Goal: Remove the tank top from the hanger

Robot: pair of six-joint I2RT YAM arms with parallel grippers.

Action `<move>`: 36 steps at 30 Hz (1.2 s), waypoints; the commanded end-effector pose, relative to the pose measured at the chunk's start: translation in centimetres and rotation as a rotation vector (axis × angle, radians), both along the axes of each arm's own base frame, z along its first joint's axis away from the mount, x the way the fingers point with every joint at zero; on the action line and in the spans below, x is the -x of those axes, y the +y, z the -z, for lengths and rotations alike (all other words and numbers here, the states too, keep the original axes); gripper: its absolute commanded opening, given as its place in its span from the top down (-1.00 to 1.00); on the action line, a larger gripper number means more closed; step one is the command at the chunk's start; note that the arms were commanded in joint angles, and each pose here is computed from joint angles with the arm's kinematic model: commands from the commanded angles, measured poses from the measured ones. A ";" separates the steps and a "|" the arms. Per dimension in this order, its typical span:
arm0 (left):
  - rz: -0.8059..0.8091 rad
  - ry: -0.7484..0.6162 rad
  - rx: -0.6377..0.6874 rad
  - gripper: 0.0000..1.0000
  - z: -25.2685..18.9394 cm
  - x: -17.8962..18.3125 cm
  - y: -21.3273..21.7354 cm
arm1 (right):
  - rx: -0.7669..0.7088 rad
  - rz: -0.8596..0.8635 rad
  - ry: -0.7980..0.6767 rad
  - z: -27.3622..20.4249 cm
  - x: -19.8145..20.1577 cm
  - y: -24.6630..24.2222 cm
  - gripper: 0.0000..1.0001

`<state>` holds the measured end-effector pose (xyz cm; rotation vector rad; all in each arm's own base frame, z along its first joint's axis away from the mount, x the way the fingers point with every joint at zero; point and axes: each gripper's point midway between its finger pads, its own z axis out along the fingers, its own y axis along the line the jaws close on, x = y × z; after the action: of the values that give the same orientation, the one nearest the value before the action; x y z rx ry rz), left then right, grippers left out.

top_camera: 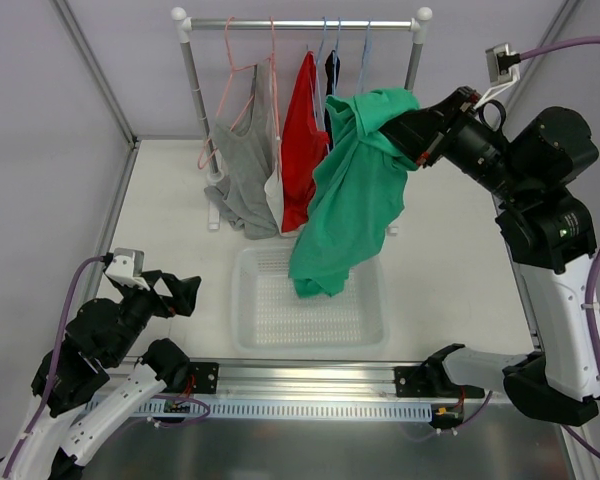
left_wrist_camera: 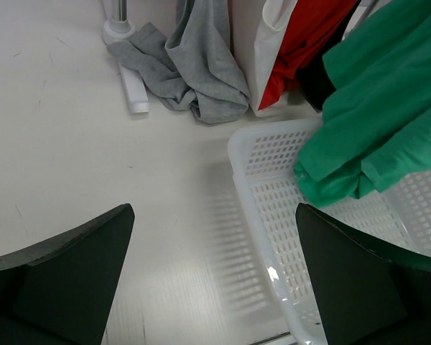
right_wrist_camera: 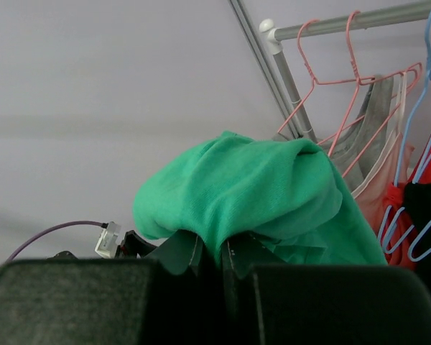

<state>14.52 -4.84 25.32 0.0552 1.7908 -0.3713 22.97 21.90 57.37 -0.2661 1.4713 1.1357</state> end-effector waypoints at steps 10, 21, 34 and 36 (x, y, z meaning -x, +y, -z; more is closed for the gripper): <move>-0.003 -0.027 0.023 -0.97 -0.7 -0.2 -0.1 | 0.136 -0.173 -0.022 8.3 3.0 3.5 0.99; -0.020 -0.031 0.028 -0.97 -0.7 -0.3 0.1 | 0.227 -0.309 0.093 20.0 3.5 7.0 0.99; -0.106 -0.027 0.022 -0.97 -0.6 -1.1 1.2 | 0.404 -0.347 0.326 37.7 3.9 9.5 0.99; -0.123 -0.010 0.008 -0.98 -0.3 -1.3 1.3 | 0.459 -0.353 0.405 40.9 3.9 9.7 0.97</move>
<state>14.93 -3.93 25.27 -0.0029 1.7803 -0.3289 17.76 30.64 17.96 -0.6662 2.1175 1.1907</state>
